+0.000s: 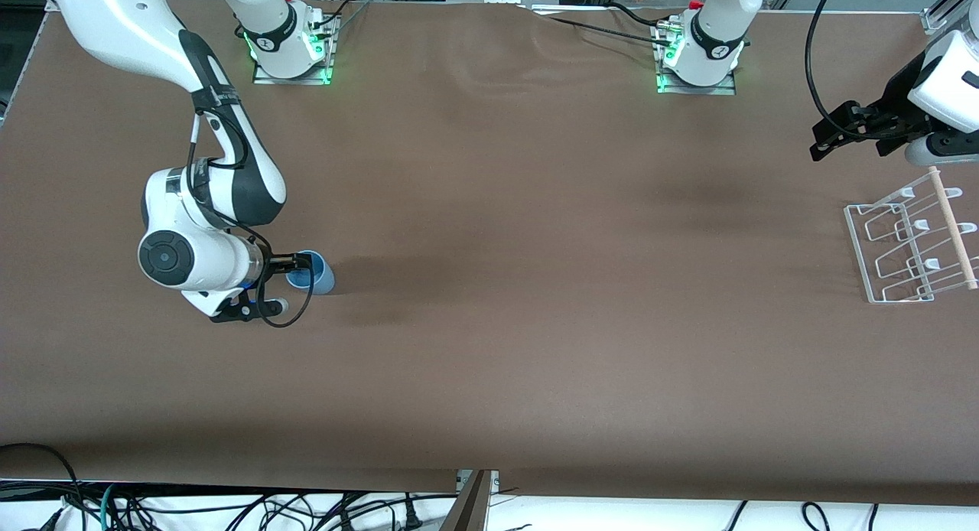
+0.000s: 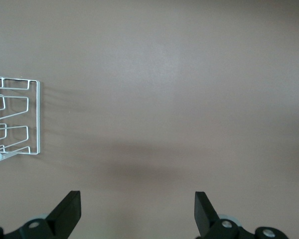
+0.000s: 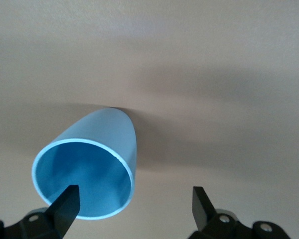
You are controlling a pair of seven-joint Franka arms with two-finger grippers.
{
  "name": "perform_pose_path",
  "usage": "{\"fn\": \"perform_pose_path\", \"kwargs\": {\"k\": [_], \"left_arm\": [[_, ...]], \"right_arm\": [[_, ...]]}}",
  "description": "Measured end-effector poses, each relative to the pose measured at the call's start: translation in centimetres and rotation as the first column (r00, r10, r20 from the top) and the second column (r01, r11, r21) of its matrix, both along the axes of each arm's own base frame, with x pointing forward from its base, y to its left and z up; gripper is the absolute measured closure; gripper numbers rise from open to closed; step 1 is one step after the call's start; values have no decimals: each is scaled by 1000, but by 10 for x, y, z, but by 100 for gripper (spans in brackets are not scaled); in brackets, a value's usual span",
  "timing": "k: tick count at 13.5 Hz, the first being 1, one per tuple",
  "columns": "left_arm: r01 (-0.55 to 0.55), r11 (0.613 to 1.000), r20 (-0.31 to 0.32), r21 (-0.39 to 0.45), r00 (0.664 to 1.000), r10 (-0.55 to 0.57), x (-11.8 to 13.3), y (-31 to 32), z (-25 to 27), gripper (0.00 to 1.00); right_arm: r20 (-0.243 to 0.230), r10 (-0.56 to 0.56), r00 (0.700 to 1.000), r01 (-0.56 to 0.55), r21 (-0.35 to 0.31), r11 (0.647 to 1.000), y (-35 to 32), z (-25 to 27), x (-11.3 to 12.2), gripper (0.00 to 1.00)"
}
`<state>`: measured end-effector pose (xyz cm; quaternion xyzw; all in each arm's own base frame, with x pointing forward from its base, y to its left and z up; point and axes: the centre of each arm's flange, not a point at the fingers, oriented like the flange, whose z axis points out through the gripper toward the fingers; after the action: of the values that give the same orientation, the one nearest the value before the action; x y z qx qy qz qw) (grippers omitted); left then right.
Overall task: Transfer cup to left arm and place on rack
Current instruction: 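Close the right gripper on the blue cup's rim, then lift the blue cup and carry it toward the table's middle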
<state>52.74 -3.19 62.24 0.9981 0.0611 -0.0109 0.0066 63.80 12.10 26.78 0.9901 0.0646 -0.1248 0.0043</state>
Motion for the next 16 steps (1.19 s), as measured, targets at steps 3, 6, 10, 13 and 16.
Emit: {"fn": "perform_pose_path", "kwargs": {"k": [3,6,10,13,16], "left_arm": [[2,1000,0,0,1000,-2,0,-1,0,0],[2,1000,1,0,1000,-2,0,-1,0,0],[2,1000,1,0,1000,-2,0,-1,0,0],[12,1000,1,0,1000,-12,0,-7,0,0],[26,1000,0,1,1000,-26,-1,-14,0,0]], "right_arm": [[29,-1,1000,1,8,1000,0,-16,-1,0],[39,-1,999,1,11,1000,1,-27,-3,17],[40,-3,999,3,11,1000,0,-27,-2,62],[55,-17,998,15,28,999,1,-18,3,95],[60,-67,996,60,111,992,15,4,11,95]]}}
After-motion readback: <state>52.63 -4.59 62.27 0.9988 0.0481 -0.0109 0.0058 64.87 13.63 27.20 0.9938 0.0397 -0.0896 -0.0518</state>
